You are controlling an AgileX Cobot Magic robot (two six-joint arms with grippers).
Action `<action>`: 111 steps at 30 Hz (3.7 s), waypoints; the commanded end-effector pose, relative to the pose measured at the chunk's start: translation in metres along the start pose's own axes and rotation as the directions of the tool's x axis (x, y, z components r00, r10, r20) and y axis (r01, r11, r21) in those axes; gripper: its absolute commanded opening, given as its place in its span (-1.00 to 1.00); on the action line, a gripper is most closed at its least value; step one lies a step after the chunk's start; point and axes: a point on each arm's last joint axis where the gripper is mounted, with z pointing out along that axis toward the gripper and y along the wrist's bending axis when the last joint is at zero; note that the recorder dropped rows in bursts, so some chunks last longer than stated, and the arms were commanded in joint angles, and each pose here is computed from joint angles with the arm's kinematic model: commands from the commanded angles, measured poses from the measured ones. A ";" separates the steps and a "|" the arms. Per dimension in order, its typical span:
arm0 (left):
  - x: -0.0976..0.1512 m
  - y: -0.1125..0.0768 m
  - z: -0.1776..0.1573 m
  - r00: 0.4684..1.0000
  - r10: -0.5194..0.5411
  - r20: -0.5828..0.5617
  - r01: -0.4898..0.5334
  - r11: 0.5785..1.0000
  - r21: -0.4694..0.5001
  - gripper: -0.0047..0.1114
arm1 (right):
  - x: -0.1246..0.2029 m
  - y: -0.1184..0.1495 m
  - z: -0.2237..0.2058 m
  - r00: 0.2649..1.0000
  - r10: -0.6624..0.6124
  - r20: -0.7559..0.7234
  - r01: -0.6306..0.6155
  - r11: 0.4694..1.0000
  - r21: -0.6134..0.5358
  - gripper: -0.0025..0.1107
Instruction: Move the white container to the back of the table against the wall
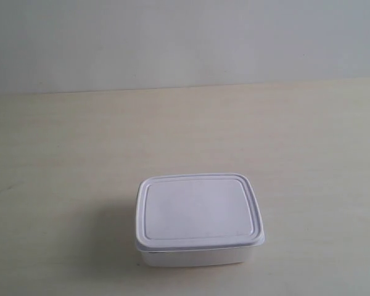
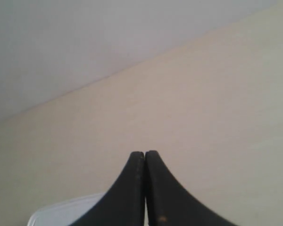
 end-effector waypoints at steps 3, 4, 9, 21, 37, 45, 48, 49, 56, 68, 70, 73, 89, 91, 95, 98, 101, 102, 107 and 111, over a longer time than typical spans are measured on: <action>-0.011 -0.028 0.028 0.980 0.088 -0.178 -0.064 0.989 0.135 -0.92 | -0.014 0.018 0.034 0.971 -0.088 -0.223 0.075 0.995 -0.065 -0.96; -0.012 -0.033 0.032 0.978 0.072 -0.196 -0.040 0.985 0.166 -0.92 | -0.014 0.022 0.039 0.964 -0.099 -0.248 0.081 0.994 -0.079 -0.96; -0.002 -0.042 0.047 0.949 0.115 -0.295 -0.034 0.964 0.265 -0.92 | -0.002 0.041 0.056 0.914 -0.169 -0.370 0.109 0.978 -0.179 -0.96; 0.040 -0.076 0.059 0.833 0.226 -0.505 0.010 0.907 0.422 -0.92 | 0.044 0.087 0.076 0.776 -0.317 -0.546 0.132 0.927 -0.351 -0.96; 0.110 -0.059 0.088 0.719 0.147 -0.679 0.043 0.966 0.255 -0.92 | 0.111 0.064 0.077 0.620 -0.294 -0.727 0.118 0.952 -0.284 -0.96; 0.126 -0.055 0.107 0.688 0.124 -0.715 0.045 0.976 0.213 -0.92 | 0.133 0.052 0.091 0.609 -0.230 -0.759 0.093 0.971 -0.220 -0.96; 0.132 -0.054 0.114 0.690 0.130 -0.712 0.036 0.976 0.213 -0.92 | 0.138 0.051 0.103 0.612 -0.224 -0.758 0.096 0.973 -0.210 -0.96; 0.133 -0.053 0.116 0.689 0.128 -0.714 0.034 0.978 0.208 -0.92 | 0.141 0.051 0.106 0.604 -0.228 -0.764 0.095 0.972 -0.215 -0.96; 0.146 -0.049 0.130 0.678 0.109 -0.727 0.033 0.983 0.179 -0.92 | 0.157 0.049 0.130 0.580 -0.221 -0.784 0.077 0.973 -0.217 -0.96; 0.151 -0.053 0.154 0.698 0.101 -0.709 0.026 0.986 0.166 -0.92 | 0.171 0.042 0.146 0.553 -0.216 -0.805 0.105 0.976 -0.190 -0.96; 0.153 -0.053 0.157 0.693 0.099 -0.714 0.024 0.987 0.161 -0.92 | 0.172 0.041 0.148 0.561 -0.214 -0.800 0.111 0.977 -0.183 -0.96; 0.153 -0.053 0.157 0.691 0.101 -0.716 0.023 0.987 0.162 -0.92 | 0.170 0.041 0.150 0.583 -0.213 -0.784 0.119 0.977 -0.178 -0.96; 0.147 -0.057 0.171 0.732 0.158 -0.663 -0.046 0.982 0.183 -0.92 | 0.164 0.040 0.158 0.666 -0.202 -0.719 0.136 0.979 -0.149 -0.96; 0.148 -0.059 0.178 0.728 0.162 -0.666 -0.048 0.981 0.186 -0.92 | 0.163 0.040 0.159 0.677 -0.198 -0.709 0.136 0.980 -0.143 -0.96; 0.149 -0.061 0.186 0.729 0.185 -0.659 -0.071 0.978 0.196 -0.92 | 0.161 0.039 0.161 0.695 -0.198 -0.691 0.143 0.980 -0.137 -0.96; 0.146 -0.064 0.189 0.736 0.188 -0.650 -0.073 0.977 0.199 -0.92 | 0.159 0.039 0.163 0.714 -0.196 -0.672 0.148 0.981 -0.129 -0.96; 0.142 -0.066 0.192 0.750 0.198 -0.631 -0.087 0.975 0.203 -0.92 | 0.158 0.039 0.164 0.730 -0.196 -0.655 0.153 0.980 -0.123 -0.96; 0.141 -0.066 0.192 0.755 0.200 -0.624 -0.093 0.975 0.201 -0.92 | 0.157 0.039 0.165 0.734 -0.196 -0.651 0.155 0.980 -0.122 -0.96; 0.137 -0.070 0.197 0.762 0.231 -0.605 -0.118 0.968 0.221 -0.92 | 0.154 0.038 0.167 0.760 -0.197 -0.619 0.164 0.980 -0.110 -0.96; 0.139 -0.070 0.203 0.757 0.235 -0.609 -0.122 0.968 0.221 -0.92 | 0.149 0.044 0.172 0.767 -0.200 -0.609 0.160 0.980 -0.121 -0.96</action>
